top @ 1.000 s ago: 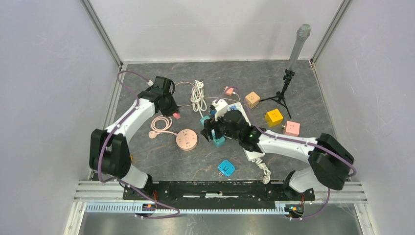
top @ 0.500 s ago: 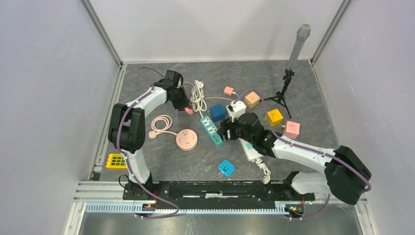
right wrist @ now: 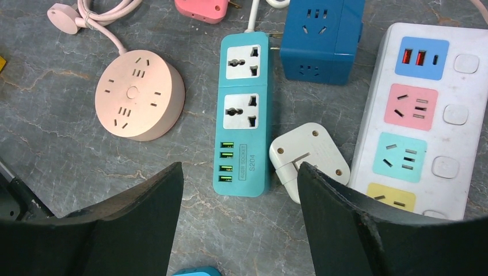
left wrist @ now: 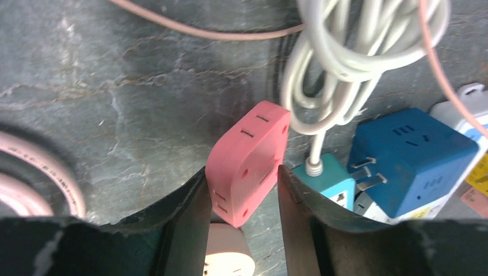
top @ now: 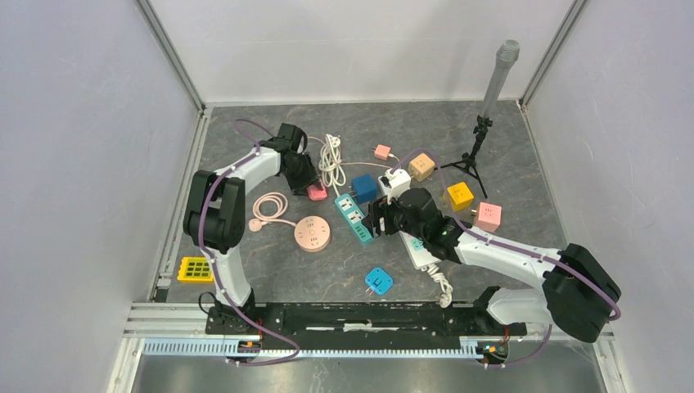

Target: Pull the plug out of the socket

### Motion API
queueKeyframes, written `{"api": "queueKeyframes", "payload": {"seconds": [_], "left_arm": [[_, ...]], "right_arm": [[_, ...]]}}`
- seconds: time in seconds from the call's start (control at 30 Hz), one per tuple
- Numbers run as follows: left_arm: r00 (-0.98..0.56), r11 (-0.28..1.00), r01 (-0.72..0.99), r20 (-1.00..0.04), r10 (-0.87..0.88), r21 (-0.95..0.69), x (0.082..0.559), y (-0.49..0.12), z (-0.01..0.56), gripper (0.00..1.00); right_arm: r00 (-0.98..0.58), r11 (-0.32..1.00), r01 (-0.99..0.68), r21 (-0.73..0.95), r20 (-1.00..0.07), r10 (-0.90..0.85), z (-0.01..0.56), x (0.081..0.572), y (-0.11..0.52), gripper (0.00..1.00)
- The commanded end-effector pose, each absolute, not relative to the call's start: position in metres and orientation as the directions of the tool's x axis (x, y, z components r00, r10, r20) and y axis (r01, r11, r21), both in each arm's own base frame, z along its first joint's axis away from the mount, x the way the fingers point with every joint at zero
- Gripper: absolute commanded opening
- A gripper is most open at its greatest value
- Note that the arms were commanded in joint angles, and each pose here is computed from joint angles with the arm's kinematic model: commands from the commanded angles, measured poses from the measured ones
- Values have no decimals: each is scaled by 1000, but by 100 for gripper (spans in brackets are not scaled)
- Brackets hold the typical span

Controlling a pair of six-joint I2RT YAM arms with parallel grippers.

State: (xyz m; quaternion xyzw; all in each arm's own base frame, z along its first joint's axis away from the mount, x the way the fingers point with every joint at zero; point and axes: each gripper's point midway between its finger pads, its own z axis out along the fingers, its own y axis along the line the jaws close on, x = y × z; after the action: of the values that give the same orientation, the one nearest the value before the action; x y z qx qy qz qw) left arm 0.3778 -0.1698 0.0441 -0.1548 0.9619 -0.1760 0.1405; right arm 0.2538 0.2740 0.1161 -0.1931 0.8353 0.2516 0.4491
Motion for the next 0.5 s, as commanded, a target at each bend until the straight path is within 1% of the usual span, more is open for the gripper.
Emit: {"api": "queueKeyframes", "payload": {"seconds": [0.0,0.33,0.47], "left_arm": [[-905,912,-283,-232,-357,-297,371,-151,44,55],[-862,938,-291,-373,-343,-189,370,-119,86,81],[-843,941,-256,-426,-328,-220,366,-118,115,91]], "right_arm": [[-507,791,-551,266,-859,-64,130,260,280,77],[-510,812,-525,256,-858,-59,130,264,273,76],[-504,843,-486,233,-862,-52,131,268,259,76]]}}
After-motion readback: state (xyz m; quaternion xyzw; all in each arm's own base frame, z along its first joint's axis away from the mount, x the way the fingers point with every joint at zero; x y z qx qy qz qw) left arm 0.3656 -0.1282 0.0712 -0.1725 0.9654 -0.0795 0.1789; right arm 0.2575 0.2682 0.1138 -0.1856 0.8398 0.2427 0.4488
